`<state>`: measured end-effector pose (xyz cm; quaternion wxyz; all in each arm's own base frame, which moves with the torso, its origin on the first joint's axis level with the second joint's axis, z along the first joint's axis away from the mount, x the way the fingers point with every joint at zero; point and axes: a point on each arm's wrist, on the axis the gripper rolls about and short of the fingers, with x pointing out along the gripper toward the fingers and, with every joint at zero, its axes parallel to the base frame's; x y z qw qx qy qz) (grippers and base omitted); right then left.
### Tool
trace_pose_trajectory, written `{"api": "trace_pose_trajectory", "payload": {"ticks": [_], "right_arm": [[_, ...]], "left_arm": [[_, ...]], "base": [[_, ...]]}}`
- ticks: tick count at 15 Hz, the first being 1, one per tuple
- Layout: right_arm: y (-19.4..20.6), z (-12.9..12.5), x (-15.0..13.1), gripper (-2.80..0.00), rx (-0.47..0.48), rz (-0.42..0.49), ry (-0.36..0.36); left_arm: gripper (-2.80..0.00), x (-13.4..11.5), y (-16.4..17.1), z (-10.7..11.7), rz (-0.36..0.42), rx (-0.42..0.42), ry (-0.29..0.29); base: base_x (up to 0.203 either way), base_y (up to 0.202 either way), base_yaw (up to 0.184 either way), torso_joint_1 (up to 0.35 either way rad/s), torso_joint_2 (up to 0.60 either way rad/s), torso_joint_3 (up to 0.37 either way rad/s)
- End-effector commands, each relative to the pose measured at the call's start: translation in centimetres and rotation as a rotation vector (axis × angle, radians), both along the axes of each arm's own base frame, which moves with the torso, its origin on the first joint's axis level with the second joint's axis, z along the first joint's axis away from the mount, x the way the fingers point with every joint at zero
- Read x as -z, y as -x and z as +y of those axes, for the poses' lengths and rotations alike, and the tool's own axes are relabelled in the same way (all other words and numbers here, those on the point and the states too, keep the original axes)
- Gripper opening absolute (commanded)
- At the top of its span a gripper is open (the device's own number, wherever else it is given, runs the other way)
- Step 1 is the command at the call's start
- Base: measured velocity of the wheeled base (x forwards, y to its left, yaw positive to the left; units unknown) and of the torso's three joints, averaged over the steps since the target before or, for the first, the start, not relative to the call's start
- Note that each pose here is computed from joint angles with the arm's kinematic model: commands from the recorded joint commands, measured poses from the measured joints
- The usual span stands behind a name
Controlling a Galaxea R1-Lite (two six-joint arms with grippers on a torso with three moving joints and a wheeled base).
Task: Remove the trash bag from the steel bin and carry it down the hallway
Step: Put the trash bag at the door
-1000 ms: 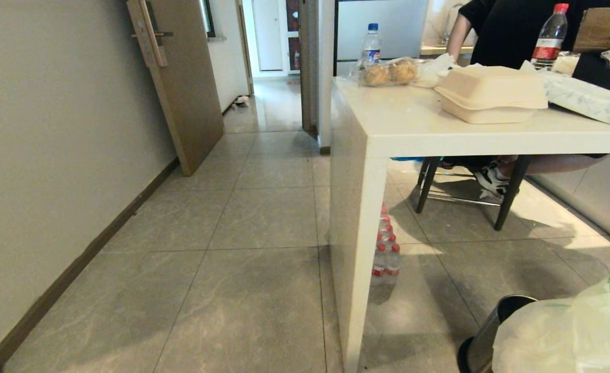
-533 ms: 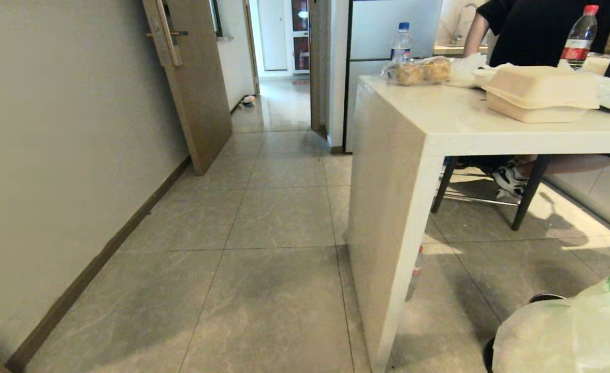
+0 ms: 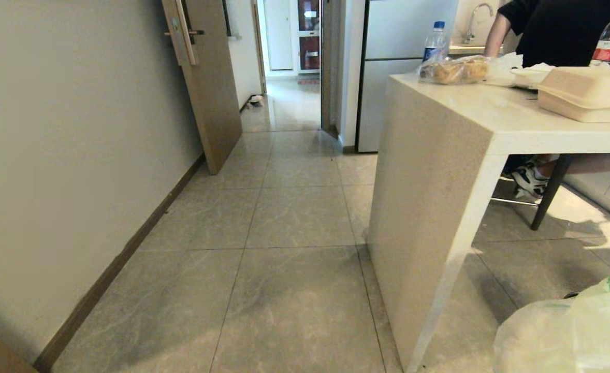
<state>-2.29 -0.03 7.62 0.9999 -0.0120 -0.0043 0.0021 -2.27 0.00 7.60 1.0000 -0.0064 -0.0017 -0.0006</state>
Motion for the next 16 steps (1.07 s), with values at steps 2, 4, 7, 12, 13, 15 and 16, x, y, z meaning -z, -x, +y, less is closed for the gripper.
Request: {"api": "trace_pose_trajectory", "payload": {"ticks": [2, 4, 7, 12, 13, 15, 16], "right_arm": [[-0.01, 0.0, -0.01, -2.8, 0.0, 0.001, 0.001], [-0.01, 0.0, -0.01, -2.8, 0.0, 0.001, 0.001], [-0.01, 0.0, -0.01, -2.8, 0.0, 0.001, 0.001], [-0.01, 0.0, -0.01, -2.8, 0.0, 0.001, 0.001], [-0.01, 0.0, -0.01, -2.8, 0.0, 0.001, 0.001], [-0.01, 0.0, -0.01, -2.8, 0.0, 0.001, 0.001], [-0.01, 0.0, -0.01, -2.8, 0.0, 0.001, 0.001]], "left_arm": [[-2.8, -0.01, 0.0, 0.0, -0.001, -0.001, 0.001], [-2.8, -0.01, 0.0, 0.0, -0.001, 0.0, 0.001], [-2.8, -0.01, 0.0, 0.0, -0.001, 0.0, 0.001], [-2.8, -0.01, 0.0, 0.0, -0.001, 0.0, -0.007], [-2.8, -0.01, 0.0, 0.0, -0.001, 0.0, -0.007], [-2.8, -0.01, 0.0, 0.0, -0.001, 0.0, -0.005], [-2.8, -0.01, 0.0, 0.0, -0.001, 0.0, 0.0]], "base": [[0.0, 0.191, 0.002, 0.002, 0.0, 0.005], [0.0, 0.189, 0.003, 0.009, 0.0, 0.001], [0.0, 0.193, 0.0, 0.003, 0.0, 0.001], [0.0, 0.15, 0.0, 0.003, 0.0, 0.002], [0.0, 0.0, 0.0, 0.0, 0.0, 0.0], [0.0, 0.0, 0.0, 0.0, 0.0, 0.0], [0.0, 0.0, 0.0, 0.0, 0.0, 0.0]]}}
